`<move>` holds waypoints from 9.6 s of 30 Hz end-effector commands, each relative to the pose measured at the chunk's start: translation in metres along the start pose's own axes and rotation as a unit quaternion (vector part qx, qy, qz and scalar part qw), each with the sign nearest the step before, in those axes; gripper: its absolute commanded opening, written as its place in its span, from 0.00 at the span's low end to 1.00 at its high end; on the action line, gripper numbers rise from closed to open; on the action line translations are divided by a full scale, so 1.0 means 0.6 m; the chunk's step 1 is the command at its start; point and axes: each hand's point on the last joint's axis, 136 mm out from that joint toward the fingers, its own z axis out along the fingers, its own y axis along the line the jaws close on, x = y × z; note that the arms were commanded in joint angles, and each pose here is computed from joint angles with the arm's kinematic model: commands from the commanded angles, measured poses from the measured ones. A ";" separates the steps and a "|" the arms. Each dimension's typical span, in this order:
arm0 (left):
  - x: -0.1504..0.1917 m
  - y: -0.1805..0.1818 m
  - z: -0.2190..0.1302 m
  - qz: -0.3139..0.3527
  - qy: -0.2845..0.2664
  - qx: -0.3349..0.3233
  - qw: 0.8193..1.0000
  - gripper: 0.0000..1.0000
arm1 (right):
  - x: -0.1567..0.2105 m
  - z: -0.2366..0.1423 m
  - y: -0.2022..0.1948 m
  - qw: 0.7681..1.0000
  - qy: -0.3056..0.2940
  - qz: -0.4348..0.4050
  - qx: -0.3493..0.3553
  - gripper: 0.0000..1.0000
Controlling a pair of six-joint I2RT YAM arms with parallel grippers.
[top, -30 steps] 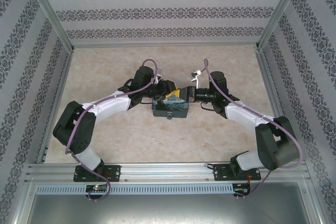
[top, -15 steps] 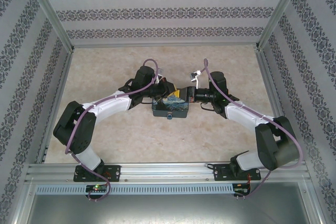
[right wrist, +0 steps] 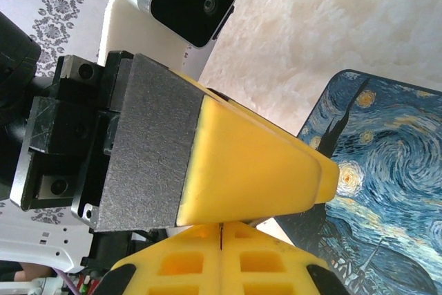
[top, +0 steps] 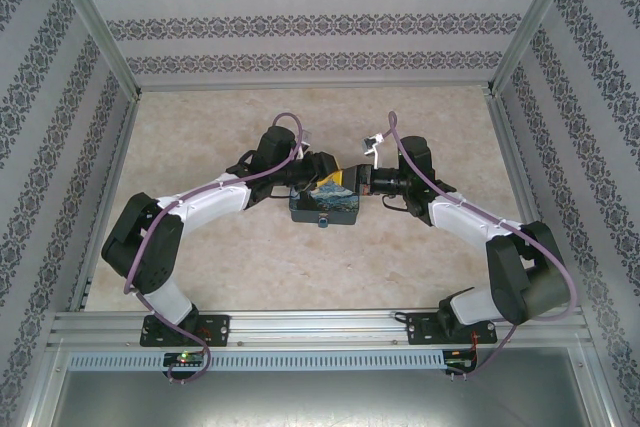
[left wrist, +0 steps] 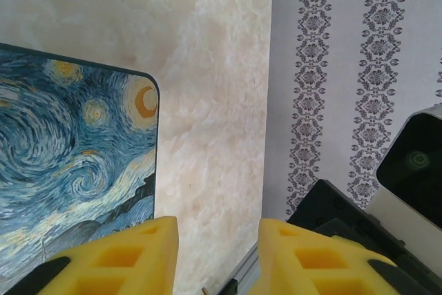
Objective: Unlock a padlock with a key
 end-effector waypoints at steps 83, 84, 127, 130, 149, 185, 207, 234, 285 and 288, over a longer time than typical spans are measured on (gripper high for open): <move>-0.095 -0.176 -0.071 0.057 -0.192 0.227 0.953 0.00 | -0.139 -0.049 0.106 0.982 -0.175 -0.030 -0.063 0.56; -0.095 -0.175 -0.071 0.057 -0.192 0.226 0.953 0.00 | -0.140 -0.046 0.108 0.982 -0.174 -0.031 -0.067 0.56; -0.091 -0.170 -0.074 0.053 -0.199 0.222 0.953 0.00 | -0.119 0.001 0.070 0.983 -0.161 0.015 -0.086 0.35; -0.090 -0.167 -0.072 0.052 -0.198 0.220 0.954 0.00 | -0.124 0.004 0.075 0.983 -0.160 0.016 -0.092 0.30; -0.084 -0.147 -0.059 0.047 -0.189 0.196 0.961 0.07 | -0.121 0.002 0.083 0.981 -0.159 0.018 -0.106 0.00; -0.082 -0.117 -0.064 0.166 0.023 0.109 0.980 0.50 | -0.089 -0.011 0.065 0.988 -0.103 0.021 -0.113 0.00; -0.083 -0.121 -0.061 0.160 0.015 0.125 0.979 0.46 | -0.090 0.000 0.061 0.989 -0.098 0.025 -0.112 0.00; -0.058 -0.112 -0.037 0.162 0.033 0.121 0.979 0.18 | -0.089 0.008 0.063 0.989 -0.094 0.025 -0.114 0.00; -0.164 -0.164 -0.161 0.101 -0.290 0.225 0.925 0.00 | -0.205 0.039 0.101 0.954 -0.232 0.086 -0.171 0.47; -0.165 -0.166 -0.161 0.103 -0.291 0.225 0.924 0.00 | -0.205 0.043 0.106 0.954 -0.229 0.085 -0.176 0.45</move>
